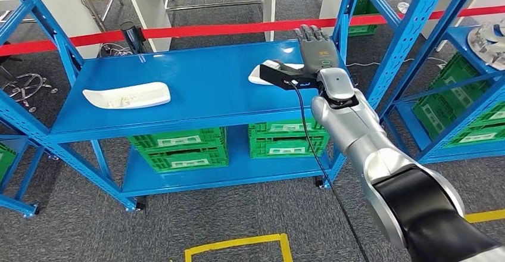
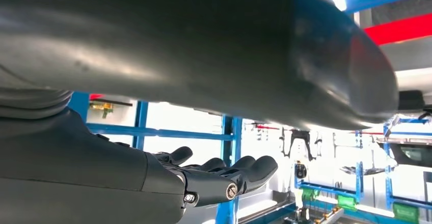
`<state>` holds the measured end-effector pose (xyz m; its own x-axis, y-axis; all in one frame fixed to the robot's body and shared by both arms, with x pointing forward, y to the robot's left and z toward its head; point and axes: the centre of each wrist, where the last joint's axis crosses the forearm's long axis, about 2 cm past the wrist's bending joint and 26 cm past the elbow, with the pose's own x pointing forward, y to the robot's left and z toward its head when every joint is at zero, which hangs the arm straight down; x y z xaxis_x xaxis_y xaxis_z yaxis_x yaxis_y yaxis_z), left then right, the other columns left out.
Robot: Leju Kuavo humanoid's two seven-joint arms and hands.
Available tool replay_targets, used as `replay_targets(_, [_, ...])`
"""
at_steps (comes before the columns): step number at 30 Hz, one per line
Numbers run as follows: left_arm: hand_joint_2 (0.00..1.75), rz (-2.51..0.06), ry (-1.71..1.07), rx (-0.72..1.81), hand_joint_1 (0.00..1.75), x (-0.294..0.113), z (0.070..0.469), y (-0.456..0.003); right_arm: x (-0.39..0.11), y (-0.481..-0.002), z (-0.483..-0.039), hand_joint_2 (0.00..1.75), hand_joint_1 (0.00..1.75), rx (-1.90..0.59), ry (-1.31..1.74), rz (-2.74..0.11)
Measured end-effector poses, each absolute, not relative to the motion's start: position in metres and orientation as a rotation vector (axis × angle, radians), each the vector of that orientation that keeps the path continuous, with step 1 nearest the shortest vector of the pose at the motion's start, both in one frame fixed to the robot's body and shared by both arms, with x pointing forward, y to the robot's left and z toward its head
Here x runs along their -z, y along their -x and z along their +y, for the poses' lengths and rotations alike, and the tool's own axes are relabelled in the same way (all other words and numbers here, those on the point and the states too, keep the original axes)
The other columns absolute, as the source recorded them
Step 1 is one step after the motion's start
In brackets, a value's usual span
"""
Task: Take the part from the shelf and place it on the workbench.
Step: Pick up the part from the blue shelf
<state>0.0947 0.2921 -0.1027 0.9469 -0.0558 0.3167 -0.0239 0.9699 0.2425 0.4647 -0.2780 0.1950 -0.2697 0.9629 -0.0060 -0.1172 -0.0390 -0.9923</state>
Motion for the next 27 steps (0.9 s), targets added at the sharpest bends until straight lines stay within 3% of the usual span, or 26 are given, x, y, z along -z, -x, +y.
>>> replay_targets(27, [0.00,-0.329,-0.245,0.033,0.00,0.101,0.291,-0.101,-0.185,-0.460,-0.284,0.00,0.00,-1.474,0.985,-1.278])
